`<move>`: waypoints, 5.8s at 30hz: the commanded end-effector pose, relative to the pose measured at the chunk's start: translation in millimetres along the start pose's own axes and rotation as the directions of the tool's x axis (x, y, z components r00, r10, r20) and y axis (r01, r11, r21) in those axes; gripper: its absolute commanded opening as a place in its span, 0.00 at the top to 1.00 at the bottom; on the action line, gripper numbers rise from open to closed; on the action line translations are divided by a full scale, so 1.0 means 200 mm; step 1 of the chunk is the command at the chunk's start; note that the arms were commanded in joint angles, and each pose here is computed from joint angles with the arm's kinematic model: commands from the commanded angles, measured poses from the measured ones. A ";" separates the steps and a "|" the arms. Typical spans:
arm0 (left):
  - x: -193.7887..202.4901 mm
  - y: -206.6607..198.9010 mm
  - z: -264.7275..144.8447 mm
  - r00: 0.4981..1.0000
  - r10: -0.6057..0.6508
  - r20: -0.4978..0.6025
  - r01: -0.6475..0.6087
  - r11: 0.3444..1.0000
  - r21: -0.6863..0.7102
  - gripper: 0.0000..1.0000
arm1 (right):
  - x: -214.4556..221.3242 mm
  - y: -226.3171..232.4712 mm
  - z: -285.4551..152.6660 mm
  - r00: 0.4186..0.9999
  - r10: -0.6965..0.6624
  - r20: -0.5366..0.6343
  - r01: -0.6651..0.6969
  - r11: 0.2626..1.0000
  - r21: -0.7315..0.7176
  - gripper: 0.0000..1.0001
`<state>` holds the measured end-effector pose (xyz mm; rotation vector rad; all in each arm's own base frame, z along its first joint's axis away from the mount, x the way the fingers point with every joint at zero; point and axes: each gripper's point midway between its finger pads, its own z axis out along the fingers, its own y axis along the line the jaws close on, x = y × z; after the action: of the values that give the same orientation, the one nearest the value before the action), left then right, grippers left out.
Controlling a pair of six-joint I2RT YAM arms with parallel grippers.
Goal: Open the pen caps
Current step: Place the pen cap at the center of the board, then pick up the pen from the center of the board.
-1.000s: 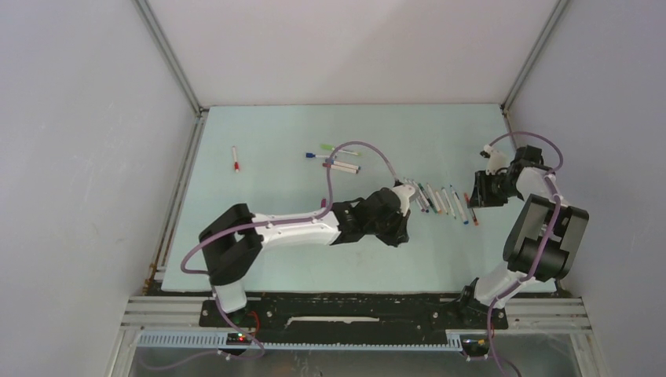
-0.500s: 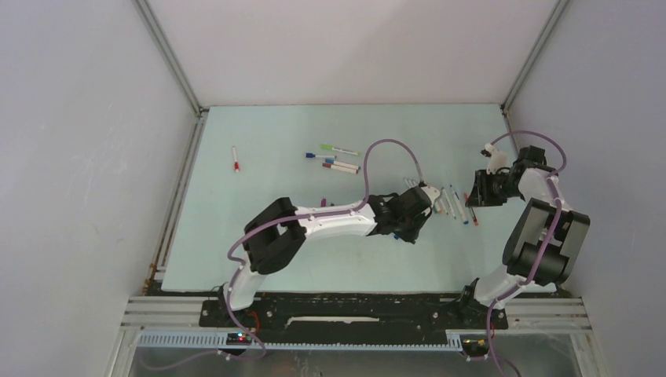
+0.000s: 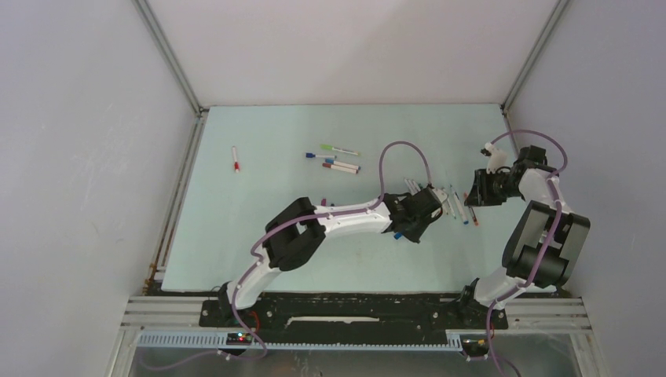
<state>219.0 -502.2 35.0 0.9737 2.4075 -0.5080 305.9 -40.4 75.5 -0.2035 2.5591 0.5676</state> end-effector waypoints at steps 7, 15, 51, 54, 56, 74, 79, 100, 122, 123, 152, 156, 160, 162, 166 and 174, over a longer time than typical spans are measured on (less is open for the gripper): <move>-0.08 -0.01 -0.03 0.999 0.018 0.027 -0.017 1.000 -0.016 0.72 | -0.11 0.04 -0.08 0.996 -0.059 0.073 0.059 0.998 0.000 0.64; -0.23 -0.04 -0.26 0.986 0.014 0.165 -0.019 1.000 0.024 0.68 | -0.13 0.08 -0.11 0.993 -0.074 0.093 0.076 0.997 -0.017 0.63; 0.10 1.87 -1.42 0.679 -0.317 0.662 0.684 0.601 -0.413 0.11 | -0.23 0.42 -0.35 0.913 -0.271 0.304 0.299 0.953 -0.049 0.63; 0.19 2.07 -1.41 0.634 -0.418 0.651 0.756 0.515 -0.405 0.11 | -0.23 0.43 -0.35 0.913 -0.276 0.302 0.304 0.951 -0.050 0.63; 0.25 2.19 -1.39 0.589 -0.483 0.647 0.799 0.466 -0.379 0.13 | -0.23 0.43 -0.35 0.912 -0.279 0.301 0.307 0.950 -0.051 0.63; 0.59 2.79 -1.26 0.495 -0.719 0.488 0.831 0.228 -0.507 0.27 | -0.22 0.45 -0.31 0.914 -0.300 0.272 0.327 0.943 -0.059 0.63; 0.61 2.85 -1.20 0.517 -0.739 0.431 0.811 0.263 -0.522 0.35 | -0.22 0.44 -0.30 0.917 -0.298 0.266 0.323 0.945 -0.058 0.63; 0.71 2.95 -1.05 0.545 -0.788 0.286 0.772 0.338 -0.539 0.64 | -0.21 0.42 -0.29 0.924 -0.287 0.254 0.311 0.949 -0.056 0.63; 0.49 2.72 -1.21 0.547 -0.739 0.393 0.830 0.417 -0.370 1.00 | -0.23 0.58 -0.34 0.881 -0.337 0.332 0.395 0.910 -0.125 0.63; 0.46 2.68 -1.23 0.540 -0.734 0.411 0.838 0.427 -0.339 1.00 | -0.22 0.61 -0.34 0.873 -0.349 0.341 0.412 0.902 -0.131 0.63; -0.18 0.66 -1.53 0.565 -0.415 0.714 0.118 0.896 0.427 1.00 | -0.01 1.36 -0.56 0.756 -0.244 0.607 0.641 0.464 -0.611 0.30; -0.22 0.44 -1.47 0.572 -0.410 0.710 0.082 0.890 0.449 1.00 | 0.02 1.37 -0.56 0.793 -0.205 0.574 0.599 0.437 -0.671 0.25; -0.25 0.30 -1.39 0.578 -0.409 0.706 0.078 0.889 0.451 1.00 | 0.00 1.37 -0.52 0.832 -0.181 0.525 0.541 0.476 -0.693 0.23; -0.27 0.25 -1.35 0.584 -0.411 0.700 0.074 0.886 0.459 1.00 | -0.03 1.36 -0.49 0.848 -0.160 0.506 0.510 0.511 -0.692 0.23; -0.29 0.16 -1.25 0.619 -0.406 0.672 0.067 0.880 0.470 1.00 | -0.09 1.34 -0.45 0.891 -0.061 0.449 0.395 0.591 -0.703 0.25; -0.32 0.04 -1.16 0.651 -0.410 0.639 0.058 0.866 0.497 1.00 | -0.13 1.34 -0.36 0.923 0.082 0.377 0.235 0.656 -0.718 0.30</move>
<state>190.6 -396.5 213.7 0.4813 1.8084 -1.2456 217.2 166.8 233.8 -0.5462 1.7786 1.4722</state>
